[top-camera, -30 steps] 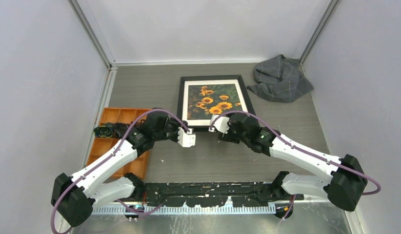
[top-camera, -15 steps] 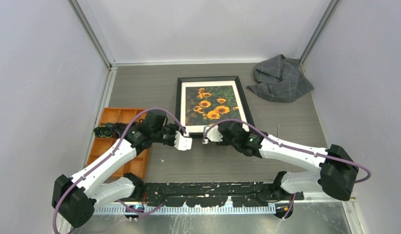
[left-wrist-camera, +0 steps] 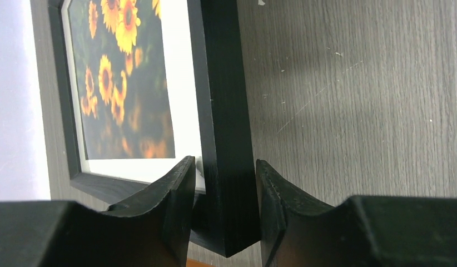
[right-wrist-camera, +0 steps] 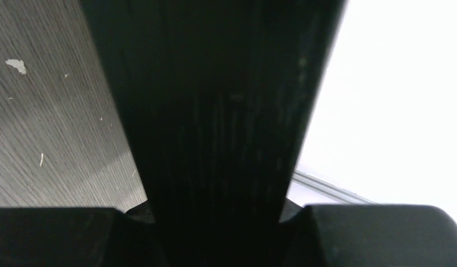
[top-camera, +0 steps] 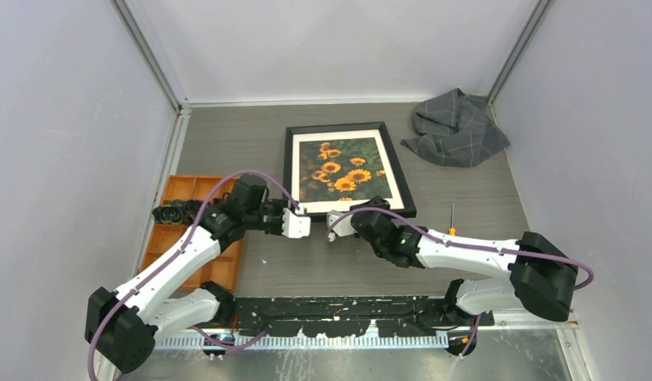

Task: Take the photo out of the frame
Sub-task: Turn over the photo frame at the center of the board.

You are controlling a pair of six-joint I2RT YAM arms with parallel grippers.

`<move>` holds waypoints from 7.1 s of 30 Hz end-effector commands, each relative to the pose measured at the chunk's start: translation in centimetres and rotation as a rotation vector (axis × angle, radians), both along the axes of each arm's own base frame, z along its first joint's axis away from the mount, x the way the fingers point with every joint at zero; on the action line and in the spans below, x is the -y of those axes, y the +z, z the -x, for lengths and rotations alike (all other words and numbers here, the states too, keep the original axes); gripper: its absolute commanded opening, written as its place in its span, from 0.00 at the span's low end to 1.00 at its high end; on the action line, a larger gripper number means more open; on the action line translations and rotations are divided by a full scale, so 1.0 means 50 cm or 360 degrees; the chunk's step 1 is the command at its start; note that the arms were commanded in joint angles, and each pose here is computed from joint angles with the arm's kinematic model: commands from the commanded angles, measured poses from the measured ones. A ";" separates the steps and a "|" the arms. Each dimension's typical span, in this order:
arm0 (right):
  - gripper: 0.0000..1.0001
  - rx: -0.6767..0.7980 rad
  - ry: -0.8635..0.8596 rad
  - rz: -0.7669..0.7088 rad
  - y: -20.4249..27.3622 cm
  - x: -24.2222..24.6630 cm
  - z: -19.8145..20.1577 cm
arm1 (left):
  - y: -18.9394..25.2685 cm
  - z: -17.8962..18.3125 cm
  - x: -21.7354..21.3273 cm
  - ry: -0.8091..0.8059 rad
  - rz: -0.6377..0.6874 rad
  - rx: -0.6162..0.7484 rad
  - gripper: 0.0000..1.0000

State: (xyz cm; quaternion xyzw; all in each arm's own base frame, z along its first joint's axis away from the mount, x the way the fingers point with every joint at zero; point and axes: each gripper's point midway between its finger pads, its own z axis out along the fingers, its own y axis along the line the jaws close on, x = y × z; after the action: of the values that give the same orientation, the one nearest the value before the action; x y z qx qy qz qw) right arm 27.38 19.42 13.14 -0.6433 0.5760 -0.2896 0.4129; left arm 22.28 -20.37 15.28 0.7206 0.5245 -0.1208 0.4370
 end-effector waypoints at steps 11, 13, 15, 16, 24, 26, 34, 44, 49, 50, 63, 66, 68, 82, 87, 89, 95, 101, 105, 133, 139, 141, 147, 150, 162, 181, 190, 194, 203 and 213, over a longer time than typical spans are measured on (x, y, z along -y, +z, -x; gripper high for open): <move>0.01 -0.0170 -0.0162 -0.0615 0.110 -0.025 -0.019 | 0.217 -0.205 -0.104 0.0974 0.0470 0.0611 1.00; 0.01 -0.0157 -0.0198 -0.0688 0.132 -0.021 -0.027 | 0.247 -0.227 -0.127 0.1102 0.0530 0.0720 1.00; 0.01 -0.0117 -0.0238 -0.0755 0.155 -0.016 -0.038 | 0.271 -0.239 -0.142 0.1188 0.0578 0.0782 1.00; 0.01 -0.0104 -0.0257 -0.0783 0.164 -0.012 -0.043 | 0.280 -0.242 -0.147 0.1210 0.0588 0.0796 1.00; 0.01 -0.0106 -0.0368 -0.1145 0.251 0.014 -0.070 | 0.277 -0.246 -0.136 0.1251 0.0647 0.0625 1.00; 0.01 -0.0111 -0.0391 -0.1282 0.284 0.019 -0.078 | 0.266 -0.247 -0.130 0.1251 0.0664 0.0564 1.00; 0.01 -0.0031 -0.0477 -0.1745 0.417 0.048 -0.111 | 0.244 -0.245 -0.131 0.1263 0.0706 0.0485 1.00; 0.01 0.0058 -0.0557 -0.1963 0.488 0.082 -0.128 | 0.221 -0.244 -0.125 0.1253 0.0704 0.0430 1.00; 0.01 0.0086 -0.0571 -0.2037 0.517 0.099 -0.128 | 0.204 -0.241 -0.114 0.1211 0.0706 0.0394 1.00; 0.01 0.0084 -0.0571 -0.2046 0.521 0.100 -0.128 | 0.201 -0.241 -0.114 0.1209 0.0704 0.0391 1.00; 0.01 -0.0190 -0.0329 -0.2115 0.566 0.070 -0.054 | 0.190 -0.235 -0.112 0.1188 0.0715 0.0382 1.00; 0.01 -0.0184 -0.0358 -0.2167 0.572 0.080 -0.054 | 0.185 -0.236 -0.111 0.1185 0.0713 0.0372 1.00; 0.01 -0.0166 -0.0394 -0.2206 0.576 0.089 -0.059 | 0.183 -0.236 -0.110 0.1182 0.0712 0.0366 1.00; 0.01 -0.0270 -0.0426 -0.2474 0.630 0.100 -0.045 | 0.169 -0.232 -0.107 0.1160 0.0706 0.0336 1.00; 0.01 -0.0291 -0.0407 -0.2563 0.658 0.106 -0.032 | 0.164 -0.230 -0.104 0.1148 0.0701 0.0325 1.00; 0.01 -0.0293 -0.0417 -0.2590 0.666 0.109 -0.030 | 0.162 -0.230 -0.103 0.1145 0.0699 0.0319 1.00; 0.01 -0.0332 -0.0421 -0.2672 0.684 0.108 -0.027 | 0.158 -0.227 -0.098 0.1125 0.0699 0.0291 1.00; 0.01 -0.0411 -0.0455 -0.2791 0.691 0.112 -0.034 | 0.148 -0.223 -0.096 0.1113 0.0690 0.0274 1.00; 0.01 -0.0467 -0.0494 -0.2872 0.693 0.117 -0.044 | 0.147 -0.222 -0.093 0.1100 0.0693 0.0264 1.00; 0.00 -0.0908 -0.0947 -0.3513 0.589 0.185 -0.131 | 0.114 -0.180 -0.010 0.0784 0.0717 -0.0028 1.00; 0.01 -0.1059 -0.0923 -0.3593 0.554 0.172 -0.143 | 0.126 -0.167 0.060 0.0555 0.0731 -0.0099 1.00; 0.00 -0.1079 -0.0925 -0.3589 0.544 0.171 -0.144 | 0.135 -0.171 0.084 0.0508 0.0719 -0.0058 1.00; 0.01 -0.1217 -0.0934 -0.3555 0.515 0.155 -0.145 | 0.131 -0.193 0.146 0.0472 0.0543 0.0138 1.00; 0.01 -0.1299 -0.0949 -0.3523 0.498 0.147 -0.140 | 0.108 -0.210 0.168 0.0491 0.0439 0.0331 1.00; 0.01 -0.1503 -0.0974 -0.3485 0.420 0.125 -0.096 | 0.095 -0.263 0.227 0.0614 0.0317 0.0965 0.95; 0.03 -0.1614 -0.0989 -0.3333 0.359 0.114 -0.061 | 0.019 -0.223 0.235 0.0567 0.0314 0.0787 0.67; 0.09 -0.1715 -0.1058 -0.3173 0.297 0.108 -0.023 | 0.013 -0.231 0.230 0.0625 0.0334 0.0796 0.60; 0.16 -0.1791 -0.1068 -0.3177 0.282 0.102 -0.017 | 0.016 -0.235 0.222 0.0654 0.0368 0.0859 0.51; 0.45 -0.1796 -0.1120 -0.3175 0.259 0.105 -0.021 | 0.033 -0.234 0.206 0.0707 0.0449 0.0930 0.41; 1.00 -0.1775 -0.1163 -0.2858 0.222 0.119 0.011 | 0.043 -0.219 0.188 0.0694 0.0511 0.1020 0.35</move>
State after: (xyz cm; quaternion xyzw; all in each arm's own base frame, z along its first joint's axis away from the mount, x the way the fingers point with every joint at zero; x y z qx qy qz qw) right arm 27.45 13.59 21.91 0.1484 0.8272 0.4748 0.2613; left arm 32.87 -29.48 12.48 0.5786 0.5105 0.1254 0.6235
